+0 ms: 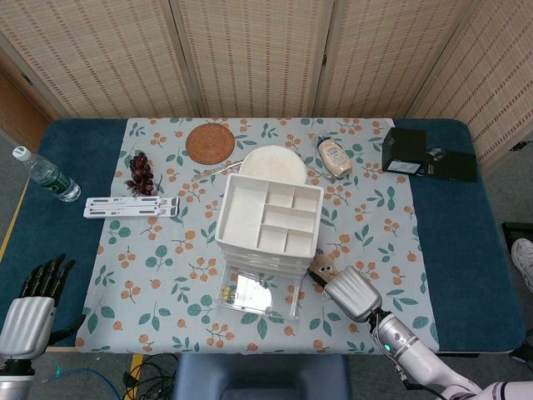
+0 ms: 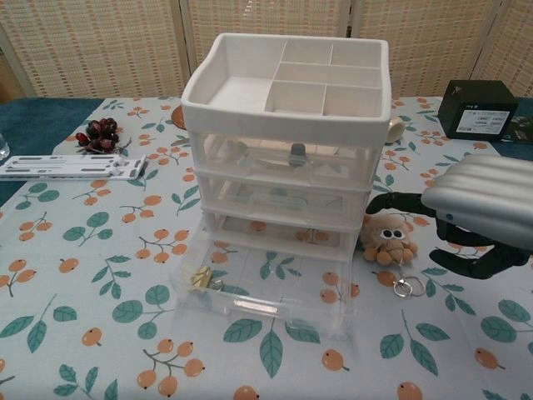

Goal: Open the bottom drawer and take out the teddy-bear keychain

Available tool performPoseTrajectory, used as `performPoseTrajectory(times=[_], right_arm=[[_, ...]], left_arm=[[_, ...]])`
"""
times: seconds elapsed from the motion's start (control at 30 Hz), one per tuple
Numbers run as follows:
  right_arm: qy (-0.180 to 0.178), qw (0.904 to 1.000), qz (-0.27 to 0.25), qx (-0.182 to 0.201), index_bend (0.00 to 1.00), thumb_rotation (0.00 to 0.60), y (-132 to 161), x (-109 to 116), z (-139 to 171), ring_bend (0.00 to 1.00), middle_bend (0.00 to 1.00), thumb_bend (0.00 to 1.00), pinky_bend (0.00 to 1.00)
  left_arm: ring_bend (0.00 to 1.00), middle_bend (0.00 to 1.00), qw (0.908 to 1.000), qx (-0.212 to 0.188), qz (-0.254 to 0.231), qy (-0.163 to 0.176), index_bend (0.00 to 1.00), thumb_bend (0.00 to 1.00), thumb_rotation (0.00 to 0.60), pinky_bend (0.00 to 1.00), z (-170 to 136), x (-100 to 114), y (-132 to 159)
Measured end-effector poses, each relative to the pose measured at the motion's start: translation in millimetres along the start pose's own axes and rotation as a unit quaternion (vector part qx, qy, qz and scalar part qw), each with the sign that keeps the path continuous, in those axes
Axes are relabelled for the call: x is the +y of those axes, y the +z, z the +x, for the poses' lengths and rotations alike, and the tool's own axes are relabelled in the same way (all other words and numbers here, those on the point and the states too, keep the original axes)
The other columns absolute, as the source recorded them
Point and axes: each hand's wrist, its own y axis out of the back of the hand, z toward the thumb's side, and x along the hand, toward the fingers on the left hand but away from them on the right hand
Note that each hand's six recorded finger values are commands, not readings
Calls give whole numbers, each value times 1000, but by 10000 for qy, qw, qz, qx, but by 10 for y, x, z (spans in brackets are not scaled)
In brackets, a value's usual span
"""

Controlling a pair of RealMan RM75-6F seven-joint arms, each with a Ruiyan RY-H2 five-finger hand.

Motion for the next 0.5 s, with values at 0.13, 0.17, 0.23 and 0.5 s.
performPoseTrajectory(times=[0.13, 0.17, 0.23, 0.5], right_arm=[[-60, 9999, -68, -136, 94, 600, -73, 16, 61, 1000, 937, 472, 1000], [-85, 9997, -96, -190, 118, 600, -100, 25, 83, 1000, 926, 472, 1000], [-158, 9991, -180, -358, 250, 600, -186, 48, 152, 994, 906, 472, 1000], [-483, 9873, -646, -1372, 395, 600, -685, 115, 654, 834, 814, 473, 999]], left_arm=[[5, 0, 10000, -11, -4, 4, 52, 202, 600, 70, 9, 3, 7], [6, 0, 10000, -14, -7, 7, 52, 202, 600, 70, 10, 4, 8], [6, 0, 10000, -14, 1, -3, 52, 202, 600, 70, 11, -1, 4], [6, 0, 10000, 1, 6, -51, 52, 202, 600, 70, 36, -52, -10]])
